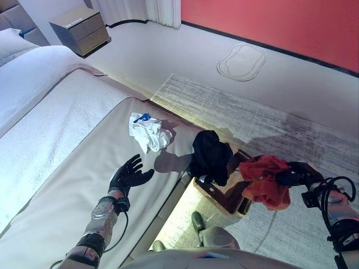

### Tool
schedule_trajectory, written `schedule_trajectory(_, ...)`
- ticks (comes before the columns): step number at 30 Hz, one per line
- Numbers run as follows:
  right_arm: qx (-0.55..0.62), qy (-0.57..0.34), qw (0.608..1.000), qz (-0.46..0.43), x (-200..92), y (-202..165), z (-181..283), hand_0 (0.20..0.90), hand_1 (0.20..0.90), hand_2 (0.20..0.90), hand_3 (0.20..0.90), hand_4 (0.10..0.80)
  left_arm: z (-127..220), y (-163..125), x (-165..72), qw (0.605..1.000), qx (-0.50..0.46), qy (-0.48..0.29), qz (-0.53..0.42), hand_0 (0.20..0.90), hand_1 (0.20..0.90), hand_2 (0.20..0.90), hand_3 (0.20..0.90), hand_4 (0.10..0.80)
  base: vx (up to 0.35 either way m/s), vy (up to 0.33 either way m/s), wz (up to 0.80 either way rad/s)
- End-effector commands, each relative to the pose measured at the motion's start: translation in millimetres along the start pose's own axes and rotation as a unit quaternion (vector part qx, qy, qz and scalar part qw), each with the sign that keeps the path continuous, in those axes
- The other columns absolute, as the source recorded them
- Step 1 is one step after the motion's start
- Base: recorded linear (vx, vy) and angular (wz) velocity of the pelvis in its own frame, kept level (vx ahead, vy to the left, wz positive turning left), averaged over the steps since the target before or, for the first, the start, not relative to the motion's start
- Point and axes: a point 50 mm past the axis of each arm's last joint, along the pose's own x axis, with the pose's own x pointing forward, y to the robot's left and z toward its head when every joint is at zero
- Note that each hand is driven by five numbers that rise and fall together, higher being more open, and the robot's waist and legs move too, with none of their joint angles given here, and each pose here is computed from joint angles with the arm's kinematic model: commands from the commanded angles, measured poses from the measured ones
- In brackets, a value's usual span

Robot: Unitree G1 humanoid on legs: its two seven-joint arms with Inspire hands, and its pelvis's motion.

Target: Pick up the clothes from the bed and place them into the basket

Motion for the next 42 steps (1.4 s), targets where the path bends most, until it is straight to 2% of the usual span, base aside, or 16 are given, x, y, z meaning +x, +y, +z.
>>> schedule_trajectory(1, 0.034, -0.093, 0.992, -0.077, 7, -29, 49, 0.300, 0.300, 0.300, 0.200, 0.100, 36, -1, 14, 0.997, 0.037, -0.069, -0.025, 0.900, 0.900, 0.900, 0.900, 0.800, -0.053, -0.039, 0.04)
schedule_trajectory(10, 0.027, -0.099, 0.992, -0.078, 9, -26, 56, 0.300, 0.300, 0.300, 0.200, 0.100, 35, -1, 14, 0.997, 0.036, -0.067, -0.026, 0.900, 0.900, 0.900, 0.900, 0.800, -0.014, -0.012, 0.03)
schedule_trajectory(11, 0.026, -0.096, 0.992, -0.077, 10, -25, 55, 0.465, 0.465, 0.465, 0.392, 0.292, 35, 0, 14, 0.997, 0.035, -0.067, -0.025, 0.900, 0.900, 0.900, 0.900, 0.800, 0.000, 0.000, 0.00)
schedule_trajectory(12, 0.025, -0.094, 0.992, -0.077, 10, -23, 54, 0.655, 0.655, 0.655, 0.615, 0.515, 35, 0, 14, 0.997, 0.035, -0.067, -0.025, 0.900, 0.900, 0.900, 0.900, 0.800, 0.001, -0.029, 0.04)
schedule_trajectory(13, 0.025, -0.092, 0.992, -0.078, 10, -23, 53, 0.900, 0.900, 0.900, 0.900, 0.800, 35, 0, 14, 0.997, 0.035, -0.068, -0.025, 0.900, 0.900, 0.900, 0.900, 0.800, -0.007, -0.029, 0.04)
schedule_trajectory(34, 0.012, -0.108, 0.992, -0.065, 12, -11, 63, 0.900, 0.900, 0.900, 0.900, 0.800, 35, -3, 15, 0.997, 0.027, -0.069, -0.025, 0.900, 0.900, 0.900, 0.900, 0.800, 0.014, 0.000, 0.03)
schedule_trajectory(38, 0.013, -0.152, 0.985, -0.079, 8, -13, 78, 0.900, 0.900, 0.900, 0.900, 0.800, 32, 1, 12, 0.997, 0.026, -0.065, -0.018, 0.900, 0.900, 0.900, 0.900, 0.800, 0.032, 0.007, 0.04)
schedule_trajectory(42, -0.030, -0.239, 0.964, -0.112, -2, -13, 126, 0.900, 0.900, 0.900, 0.900, 0.800, 30, 2, 11, 0.998, 0.022, -0.062, -0.011, 0.900, 0.900, 0.900, 0.900, 0.800, 0.006, 0.000, 0.01)
